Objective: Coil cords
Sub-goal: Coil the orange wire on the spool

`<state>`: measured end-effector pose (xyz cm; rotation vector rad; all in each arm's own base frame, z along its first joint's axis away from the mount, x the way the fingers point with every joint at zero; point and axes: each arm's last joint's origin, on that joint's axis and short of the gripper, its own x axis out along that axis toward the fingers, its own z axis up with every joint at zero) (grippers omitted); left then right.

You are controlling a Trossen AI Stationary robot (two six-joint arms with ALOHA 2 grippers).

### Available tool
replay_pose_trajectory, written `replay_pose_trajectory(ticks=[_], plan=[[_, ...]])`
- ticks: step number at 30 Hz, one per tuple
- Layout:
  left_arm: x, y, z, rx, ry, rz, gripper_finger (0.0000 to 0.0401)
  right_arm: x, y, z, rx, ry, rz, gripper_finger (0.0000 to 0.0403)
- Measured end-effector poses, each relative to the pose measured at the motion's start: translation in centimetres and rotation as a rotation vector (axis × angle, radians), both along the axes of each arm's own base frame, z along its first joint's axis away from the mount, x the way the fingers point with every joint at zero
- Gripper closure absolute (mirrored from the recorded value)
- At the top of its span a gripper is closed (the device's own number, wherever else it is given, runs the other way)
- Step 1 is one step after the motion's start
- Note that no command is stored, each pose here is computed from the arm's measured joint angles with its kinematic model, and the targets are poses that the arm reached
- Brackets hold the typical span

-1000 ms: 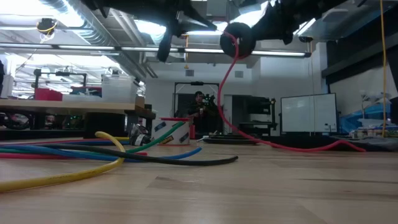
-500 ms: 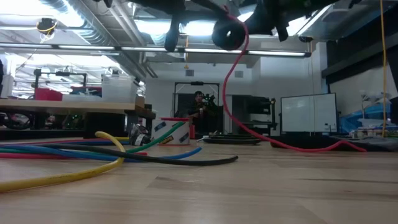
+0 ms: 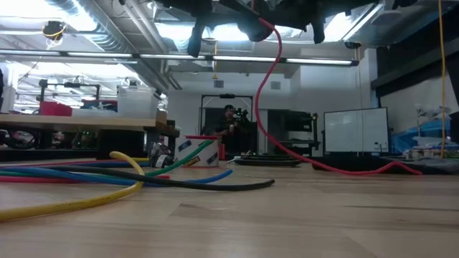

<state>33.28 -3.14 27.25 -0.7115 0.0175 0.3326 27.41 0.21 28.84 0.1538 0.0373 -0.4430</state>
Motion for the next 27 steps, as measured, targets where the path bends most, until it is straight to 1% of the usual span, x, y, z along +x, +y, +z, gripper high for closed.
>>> replay_pose_trajectory(ticks=[6,11,14,17,23,27], plan=[[0.8,-0.2,-0.3,0.02,-0.055,-0.003,0.0401,1.2,0.1,-0.3,0.007,-0.074,0.009,0.0398],[1.3,-0.4,-1.1,0.023,-0.04,-0.008,0.0401,1.2,0.0,-0.2,0.006,-0.091,-0.005,0.0398],[1.6,-0.5,-1.2,0.033,-0.07,-0.01,0.0401,1.2,0.0,0.1,0.007,-0.125,-0.012,0.0398],[1.7,-0.5,-1.0,0.057,-0.09,-0.012,0.0401,1.2,-0.2,0.1,0.007,-0.12,-0.018,0.0398],[1.7,-0.8,-1.5,0.07,-0.023,-0.021,0.0401,1.1,-0.2,0.6,0.004,-0.169,-0.016,0.0398],[1.6,-0.9,-2.1,0.079,0.046,-0.024,0.0401,0.9,-0.1,0.9,-0.017,-0.165,0.011,0.0398]])
